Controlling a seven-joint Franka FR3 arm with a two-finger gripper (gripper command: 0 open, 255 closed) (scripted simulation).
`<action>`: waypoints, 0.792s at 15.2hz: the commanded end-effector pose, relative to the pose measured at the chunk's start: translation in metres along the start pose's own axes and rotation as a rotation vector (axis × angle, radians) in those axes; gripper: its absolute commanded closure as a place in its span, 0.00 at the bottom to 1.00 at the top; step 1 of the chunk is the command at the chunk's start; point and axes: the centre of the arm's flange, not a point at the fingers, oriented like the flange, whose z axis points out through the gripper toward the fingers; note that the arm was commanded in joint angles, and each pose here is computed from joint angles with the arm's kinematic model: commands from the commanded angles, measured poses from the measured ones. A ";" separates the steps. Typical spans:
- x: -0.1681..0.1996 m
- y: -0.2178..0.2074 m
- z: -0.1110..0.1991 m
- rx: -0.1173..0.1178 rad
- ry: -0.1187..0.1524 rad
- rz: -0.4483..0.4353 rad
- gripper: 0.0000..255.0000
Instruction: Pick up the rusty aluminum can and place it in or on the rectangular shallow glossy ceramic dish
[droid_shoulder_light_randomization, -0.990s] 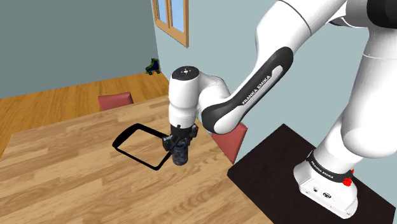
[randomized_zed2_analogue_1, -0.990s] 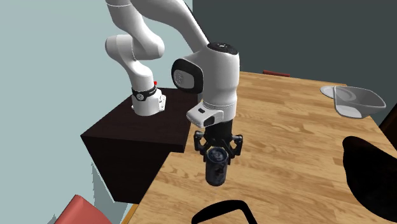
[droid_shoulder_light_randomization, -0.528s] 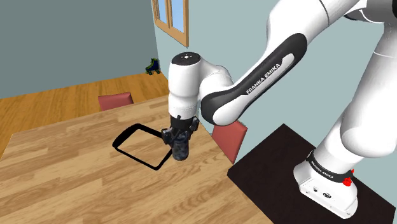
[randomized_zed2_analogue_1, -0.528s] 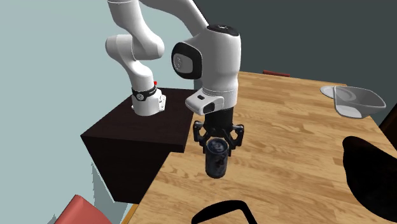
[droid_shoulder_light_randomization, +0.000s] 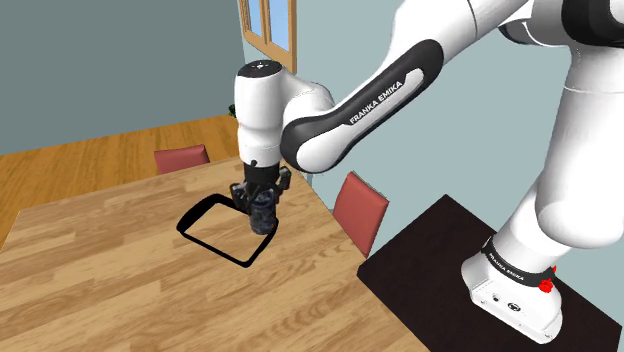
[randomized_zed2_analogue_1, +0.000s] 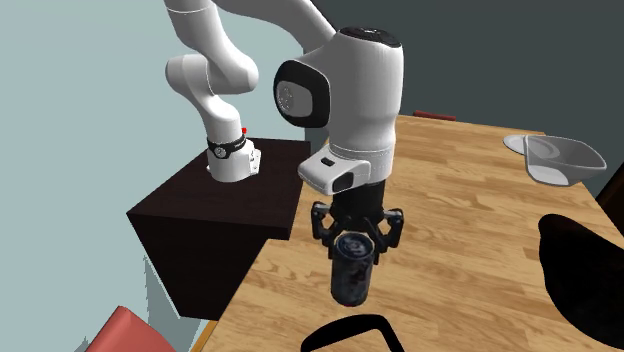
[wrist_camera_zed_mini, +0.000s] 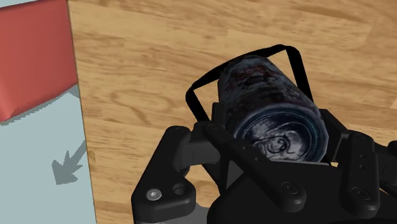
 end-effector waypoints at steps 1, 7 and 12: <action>0.028 -0.011 -0.001 -0.001 0.001 0.001 1.00; 0.101 -0.042 -0.003 -0.001 0.001 0.001 1.00; 0.148 -0.062 0.001 -0.001 0.001 0.001 1.00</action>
